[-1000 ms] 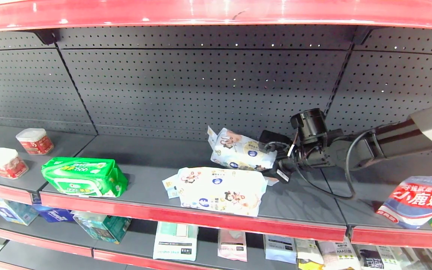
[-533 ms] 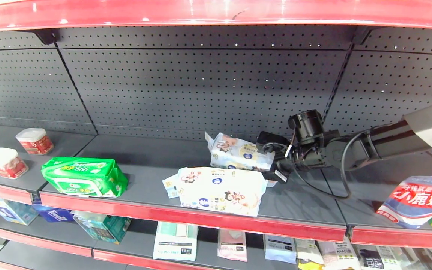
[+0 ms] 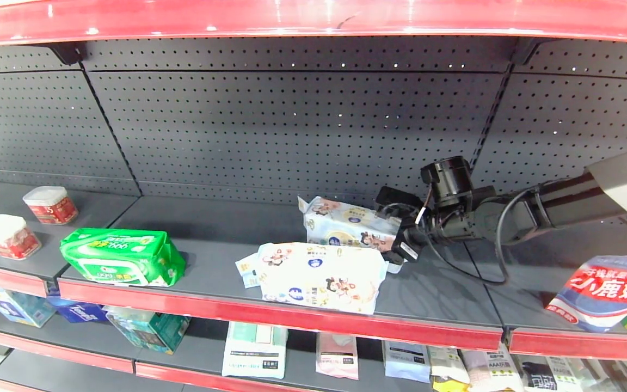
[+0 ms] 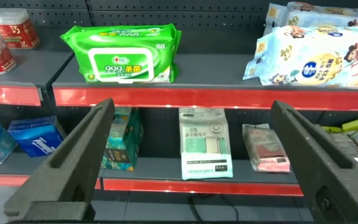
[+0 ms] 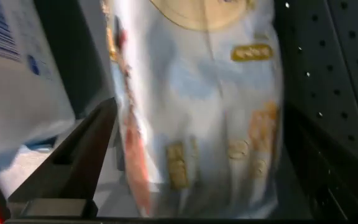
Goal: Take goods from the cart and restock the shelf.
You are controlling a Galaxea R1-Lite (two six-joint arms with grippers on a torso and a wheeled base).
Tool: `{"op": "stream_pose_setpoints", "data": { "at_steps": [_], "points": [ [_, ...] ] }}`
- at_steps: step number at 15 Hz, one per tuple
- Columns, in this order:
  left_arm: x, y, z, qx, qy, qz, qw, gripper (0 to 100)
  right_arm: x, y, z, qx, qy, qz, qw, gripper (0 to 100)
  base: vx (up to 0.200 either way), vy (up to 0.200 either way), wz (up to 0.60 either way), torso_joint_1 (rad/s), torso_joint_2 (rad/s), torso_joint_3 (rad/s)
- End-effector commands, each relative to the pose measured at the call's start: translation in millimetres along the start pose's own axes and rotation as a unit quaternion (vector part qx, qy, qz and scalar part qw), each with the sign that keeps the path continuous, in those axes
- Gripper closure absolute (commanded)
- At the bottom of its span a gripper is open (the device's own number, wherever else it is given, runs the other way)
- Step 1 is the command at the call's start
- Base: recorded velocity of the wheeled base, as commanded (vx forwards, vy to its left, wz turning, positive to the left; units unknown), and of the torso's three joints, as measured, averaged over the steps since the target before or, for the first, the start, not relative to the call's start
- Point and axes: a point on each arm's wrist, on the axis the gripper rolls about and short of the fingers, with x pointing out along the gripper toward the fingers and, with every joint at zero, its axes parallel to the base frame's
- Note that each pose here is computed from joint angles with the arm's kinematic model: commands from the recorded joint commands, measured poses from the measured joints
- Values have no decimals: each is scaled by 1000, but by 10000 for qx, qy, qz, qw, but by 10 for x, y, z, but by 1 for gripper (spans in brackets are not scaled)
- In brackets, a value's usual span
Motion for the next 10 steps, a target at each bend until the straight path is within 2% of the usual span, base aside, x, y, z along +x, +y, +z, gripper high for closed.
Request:
{"op": "stream_pose_setpoints", "data": {
  "at_steps": [1,6,8,10],
  "points": [
    [2,0,0,-2,9,2,10000,0,-90,-50,-26,52,81,-175,9998,0,0,0,0,0,0,0],
    [-1,0,-1,0,-7,2,10000,0,-247,-45,-169,380,463,-473,9971,0,0,0,0,0,0,0],
    [-1,0,-1,0,-7,2,10000,0,-244,-49,-135,677,417,-718,9942,0,0,0,0,0,0,0],
    [-1,0,-1,0,-7,2,10000,0,-245,-61,-121,688,423,-845,9931,0,0,0,0,0,0,0]
  ]
}}
